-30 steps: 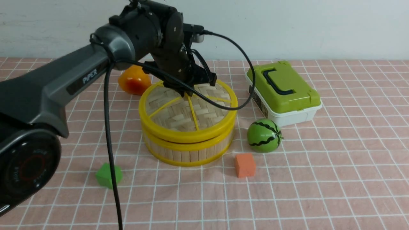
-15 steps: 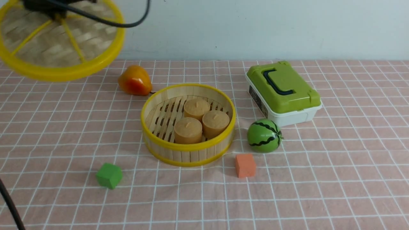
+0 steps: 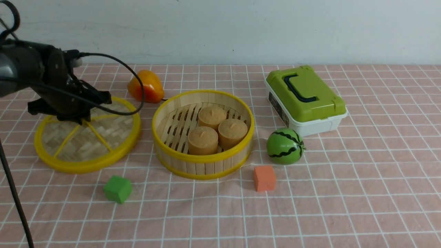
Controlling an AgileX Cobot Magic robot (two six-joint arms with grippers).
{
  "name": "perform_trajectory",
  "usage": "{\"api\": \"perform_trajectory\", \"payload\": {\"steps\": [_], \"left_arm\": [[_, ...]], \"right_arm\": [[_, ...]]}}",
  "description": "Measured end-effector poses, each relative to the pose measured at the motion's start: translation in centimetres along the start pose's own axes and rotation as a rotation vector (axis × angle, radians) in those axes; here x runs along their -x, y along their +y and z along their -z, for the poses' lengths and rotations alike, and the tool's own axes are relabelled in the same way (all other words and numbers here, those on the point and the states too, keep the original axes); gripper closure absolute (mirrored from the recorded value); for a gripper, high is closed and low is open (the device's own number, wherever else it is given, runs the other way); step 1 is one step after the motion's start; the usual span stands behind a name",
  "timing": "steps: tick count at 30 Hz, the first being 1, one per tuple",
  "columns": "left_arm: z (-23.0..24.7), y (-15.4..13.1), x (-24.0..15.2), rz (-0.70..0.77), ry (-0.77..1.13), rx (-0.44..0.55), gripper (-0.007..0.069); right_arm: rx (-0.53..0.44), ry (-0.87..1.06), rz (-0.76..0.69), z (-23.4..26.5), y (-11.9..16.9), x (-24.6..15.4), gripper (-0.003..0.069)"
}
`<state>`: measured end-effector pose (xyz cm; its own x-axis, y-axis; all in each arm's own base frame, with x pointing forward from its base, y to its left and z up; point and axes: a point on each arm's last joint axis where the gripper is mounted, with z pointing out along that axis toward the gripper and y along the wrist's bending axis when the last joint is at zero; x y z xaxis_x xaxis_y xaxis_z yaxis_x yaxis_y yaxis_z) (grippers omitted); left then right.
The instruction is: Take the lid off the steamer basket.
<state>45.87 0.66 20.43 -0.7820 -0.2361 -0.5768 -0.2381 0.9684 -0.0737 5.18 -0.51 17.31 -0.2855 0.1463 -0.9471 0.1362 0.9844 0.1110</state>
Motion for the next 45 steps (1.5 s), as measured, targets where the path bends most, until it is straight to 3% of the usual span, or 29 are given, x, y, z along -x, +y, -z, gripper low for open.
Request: {"api": "perform_trajectory", "payload": {"steps": [5, 6, 11, 14, 16, 17, 18, 21, 23, 24, 25, 26, 27, 30, 34, 38, 40, 45], "left_arm": [[-0.6, -0.2, -0.2, 0.025, 0.004, -0.018, 0.0436], [-0.4, -0.3, -0.1, 0.044, 0.012, -0.026, 0.0351], [2.1, -0.4, 0.8, 0.05, 0.073, -0.027, 0.0207], [5.8, -0.5, 1.9, 0.012, 0.034, -0.049, 0.0231], [11.4, -0.5, 3.3, -0.012, -0.075, -0.091, 0.032], [12.6, -0.5, 3.5, -0.011, -0.099, -0.1, 0.032], [18.4, -0.4, 4.2, -0.021, -0.225, -0.147, 0.0424], [24.4, -0.1, 4.2, -0.04, -0.357, -0.197, 0.0536], [32.5, 0.6, 2.7, -0.077, -0.534, -0.265, 0.0638], [36.2, 1.0, 1.2, -0.105, -0.601, -0.302, 0.0638], [36.0, 1.0, 1.2, -0.112, -0.613, -0.292, 0.0638], [40.2, 1.7, -1.6, -0.141, -0.703, -0.335, 0.0638], [40.2, 1.7, -1.6, -0.141, -0.703, -0.335, 0.0638], [43.2, 2.8, -6.5, -0.158, -0.836, -0.391, 0.0638], [43.8, 4.1, -12.1, -0.08, -0.959, -0.467, 0.0638], [41.4, 5.1, -16.9, -0.086, -0.924, -0.506, 0.0638], [38.9, 5.4, -19.4, -0.078, -0.887, -0.444, 0.0638], [34.8, 6.3, -24.1, -0.092, -0.828, -0.441, 0.0638]], "right_arm": [[0.0, 0.0, 0.0, 0.0, 0.0, 0.0, 0.0418], [0.0, 0.0, 0.0, 0.0, 0.0, 0.0, 0.0418], [0.0, 0.0, 0.0, 0.0, 0.0, 0.0, 0.0418], [0.0, 0.0, 0.0, 0.0, 0.0, 0.0, 0.0418], [0.0, 0.0, 0.0, 0.0, 0.0, 0.0, 0.0418], [0.0, 0.0, 0.0, 0.0, 0.0, 0.0, 0.0418], [0.0, 0.0, 0.0, 0.0, 0.0, 0.0, 0.0418], [0.0, 0.0, 0.0, 0.0, 0.0, 0.0, 0.0418], [0.0, 0.0, 0.0, 0.0, 0.0, 0.0, 0.0418], [0.0, 0.0, 0.0, 0.0, 0.0, 0.0, 0.0417], [0.0, 0.0, 0.0, 0.0, 0.0, 0.0, 0.0417], [0.0, 0.0, 0.0, 0.0, 0.0, 0.0, 0.0417], [0.0, 0.0, 0.0, 0.0, 0.0, 0.0, 0.0417], [0.0, 0.0, 0.0, 0.0, 0.0, 0.0, 0.0417], [0.0, 0.0, 0.0, 0.0, 0.0, 0.0, 0.0418], [0.0, 0.0, 0.0, 0.0, 0.0, 0.0, 0.0418], [0.0, 0.0, 0.0, 0.0, 0.0, 0.0, 0.0418], [0.0, 0.0, 0.0, 0.0, 0.0, 0.0, 0.0418]]}}
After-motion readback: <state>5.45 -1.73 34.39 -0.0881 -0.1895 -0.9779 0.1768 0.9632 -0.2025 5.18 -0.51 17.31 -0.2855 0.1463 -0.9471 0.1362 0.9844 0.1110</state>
